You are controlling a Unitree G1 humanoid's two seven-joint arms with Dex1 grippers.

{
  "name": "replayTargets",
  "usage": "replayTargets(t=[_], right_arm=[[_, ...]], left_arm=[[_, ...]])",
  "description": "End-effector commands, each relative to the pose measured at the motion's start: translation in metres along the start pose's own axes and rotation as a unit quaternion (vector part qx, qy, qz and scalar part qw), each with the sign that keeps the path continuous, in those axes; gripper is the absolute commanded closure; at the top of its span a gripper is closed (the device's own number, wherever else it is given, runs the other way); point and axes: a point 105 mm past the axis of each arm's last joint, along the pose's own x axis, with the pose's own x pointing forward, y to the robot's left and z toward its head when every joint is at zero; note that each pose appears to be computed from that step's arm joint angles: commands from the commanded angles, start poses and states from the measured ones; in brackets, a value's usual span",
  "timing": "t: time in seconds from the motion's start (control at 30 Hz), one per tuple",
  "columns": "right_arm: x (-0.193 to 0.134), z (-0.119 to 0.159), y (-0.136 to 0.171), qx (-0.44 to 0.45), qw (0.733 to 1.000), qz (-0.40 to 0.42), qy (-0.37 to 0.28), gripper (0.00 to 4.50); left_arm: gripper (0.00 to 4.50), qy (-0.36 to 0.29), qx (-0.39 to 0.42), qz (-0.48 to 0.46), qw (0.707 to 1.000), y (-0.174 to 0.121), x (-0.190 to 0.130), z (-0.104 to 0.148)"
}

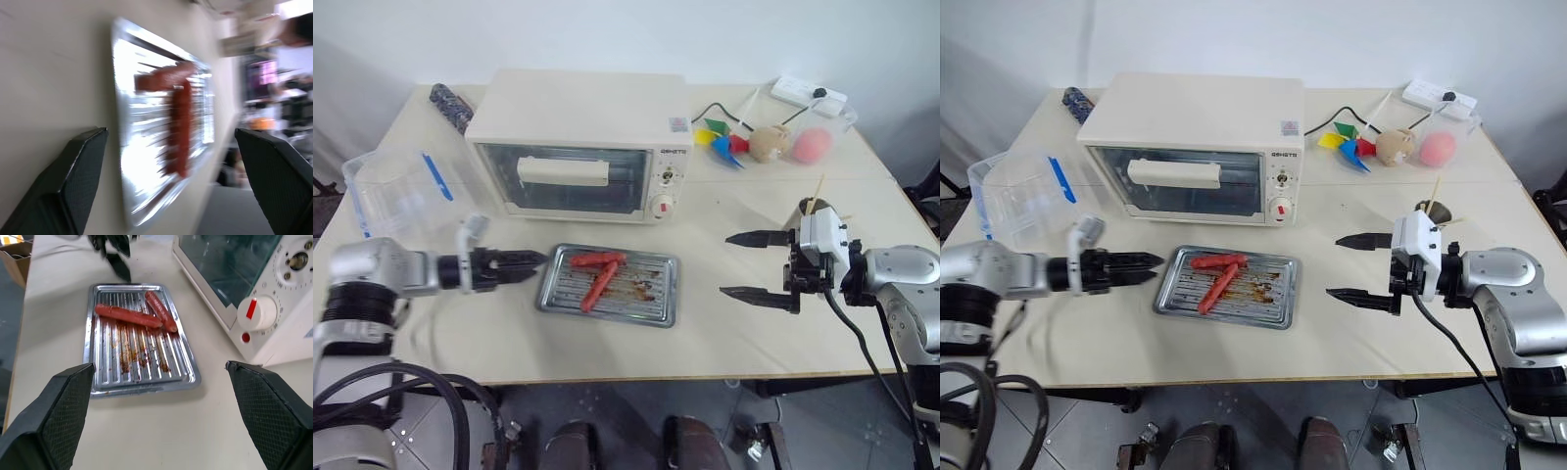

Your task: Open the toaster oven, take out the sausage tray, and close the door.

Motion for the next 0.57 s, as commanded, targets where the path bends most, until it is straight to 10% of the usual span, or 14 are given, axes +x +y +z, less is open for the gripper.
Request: replayTargets(t=[0.03, 0.23, 0.57], right_arm=[[0.006, 0.002, 0.000, -0.009, 1.000, 0.023, -0.011, 0.00], [0.007, -0.029, 0.001, -0.016, 0.999, 0.025, 0.042, 0.00], [-0.010, -0.077, 0.007, -0.009, 0.993, -0.067, 0.093, 0.00]], left_arm=[[0.07, -0.094, 0.198, -0.038, 0.975, -0.012, -0.015, 0.028], [0.07, -0.120, 0.434, 0.002, 0.893, -0.002, -0.029, 0.013], [0.07, -0.079, 0.429, 0.024, 0.899, 0.037, -0.050, -0.033]])
